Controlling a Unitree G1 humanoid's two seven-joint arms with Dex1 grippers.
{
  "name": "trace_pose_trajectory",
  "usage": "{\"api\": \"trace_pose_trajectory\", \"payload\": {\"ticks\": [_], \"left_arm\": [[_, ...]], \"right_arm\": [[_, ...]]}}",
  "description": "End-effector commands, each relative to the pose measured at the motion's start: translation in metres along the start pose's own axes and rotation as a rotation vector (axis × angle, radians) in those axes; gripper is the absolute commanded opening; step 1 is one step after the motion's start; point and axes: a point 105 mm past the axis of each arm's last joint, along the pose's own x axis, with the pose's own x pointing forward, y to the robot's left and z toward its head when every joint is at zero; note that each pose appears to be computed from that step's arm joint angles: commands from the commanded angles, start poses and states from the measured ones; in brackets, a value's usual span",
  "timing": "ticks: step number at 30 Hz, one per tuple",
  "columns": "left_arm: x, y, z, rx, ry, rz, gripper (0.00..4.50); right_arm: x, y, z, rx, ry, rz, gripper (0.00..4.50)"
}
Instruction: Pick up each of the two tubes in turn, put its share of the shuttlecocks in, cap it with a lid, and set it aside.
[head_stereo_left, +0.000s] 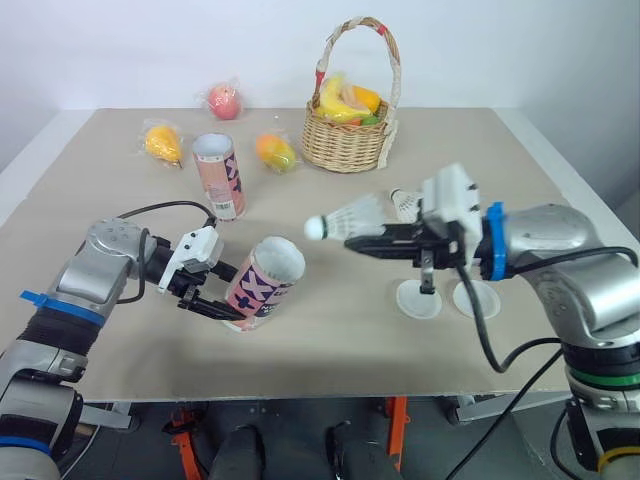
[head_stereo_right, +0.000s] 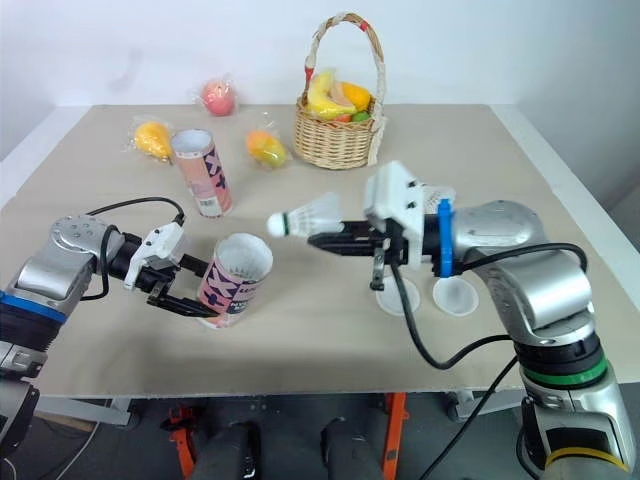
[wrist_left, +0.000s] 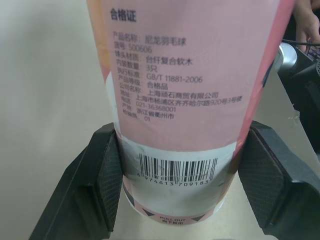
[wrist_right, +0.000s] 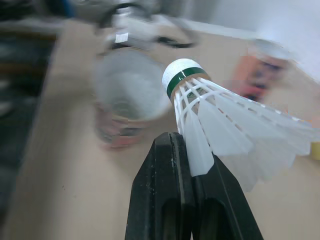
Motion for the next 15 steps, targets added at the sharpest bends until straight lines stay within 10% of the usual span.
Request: {"api": "trace_pose_trajectory", "payload": {"ticks": [1, 11, 15], "left_arm": [[-0.007, 0.005, 0.01, 0.047, -0.004, 0.027, 3.08], [-0.009, 0.004, 0.01, 0.045, -0.004, 0.033, 3.08], [-0.008, 0.004, 0.01, 0.047, -0.005, 0.033, 3.08]], "right_arm": [[0.012, 0.004, 0.014, -0.158, 0.026, 0.088, 0.23], [0.033, -0.002, 0.01, -0.252, 0.082, 0.163, 0.23], [0.035, 0.003, 0.017, -0.234, 0.069, 0.225, 1.68]]}}
